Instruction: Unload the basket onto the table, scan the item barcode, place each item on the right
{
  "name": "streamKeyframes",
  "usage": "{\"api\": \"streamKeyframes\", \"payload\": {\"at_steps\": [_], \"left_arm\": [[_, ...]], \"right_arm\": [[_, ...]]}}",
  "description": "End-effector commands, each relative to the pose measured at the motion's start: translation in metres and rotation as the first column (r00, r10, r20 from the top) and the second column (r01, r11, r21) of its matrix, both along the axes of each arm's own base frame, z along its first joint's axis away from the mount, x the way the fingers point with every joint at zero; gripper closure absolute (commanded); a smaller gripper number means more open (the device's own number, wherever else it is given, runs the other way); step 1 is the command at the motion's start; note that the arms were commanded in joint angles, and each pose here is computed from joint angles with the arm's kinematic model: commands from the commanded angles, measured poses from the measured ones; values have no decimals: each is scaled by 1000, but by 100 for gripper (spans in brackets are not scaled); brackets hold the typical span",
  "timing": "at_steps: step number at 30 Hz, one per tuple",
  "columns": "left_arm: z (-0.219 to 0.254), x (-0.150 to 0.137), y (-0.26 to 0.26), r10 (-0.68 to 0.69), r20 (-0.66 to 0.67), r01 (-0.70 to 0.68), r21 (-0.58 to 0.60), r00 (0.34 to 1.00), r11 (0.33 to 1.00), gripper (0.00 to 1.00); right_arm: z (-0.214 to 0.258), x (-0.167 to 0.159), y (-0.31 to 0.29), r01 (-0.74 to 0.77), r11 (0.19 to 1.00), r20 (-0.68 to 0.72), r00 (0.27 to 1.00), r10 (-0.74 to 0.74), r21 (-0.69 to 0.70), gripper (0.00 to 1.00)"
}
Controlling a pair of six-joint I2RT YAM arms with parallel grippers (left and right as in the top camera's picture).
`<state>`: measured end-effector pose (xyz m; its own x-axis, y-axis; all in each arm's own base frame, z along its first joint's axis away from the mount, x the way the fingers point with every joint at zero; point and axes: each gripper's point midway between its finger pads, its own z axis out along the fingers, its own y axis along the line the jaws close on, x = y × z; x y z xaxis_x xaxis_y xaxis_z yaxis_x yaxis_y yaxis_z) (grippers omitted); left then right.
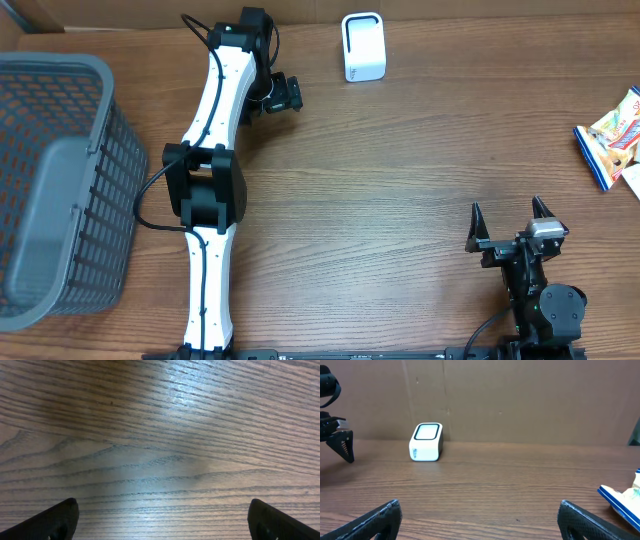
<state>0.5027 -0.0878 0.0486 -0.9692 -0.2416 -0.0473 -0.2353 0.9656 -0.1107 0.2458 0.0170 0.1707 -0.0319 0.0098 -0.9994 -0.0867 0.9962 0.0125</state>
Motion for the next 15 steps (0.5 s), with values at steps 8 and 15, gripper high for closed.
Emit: {"api": "streamKeyframes", "payload": {"at_steps": [8, 15], "left_arm": [[2, 3, -3, -7, 12, 7, 6, 1000, 1000, 0], [2, 3, -3, -7, 12, 7, 6, 1000, 1000, 0]], "right_arm": [[-2, 0, 0, 1, 1000, 4, 1000, -1, 8, 0], [-1, 0, 1, -4, 1000, 6, 1000, 4, 11, 0]]}}
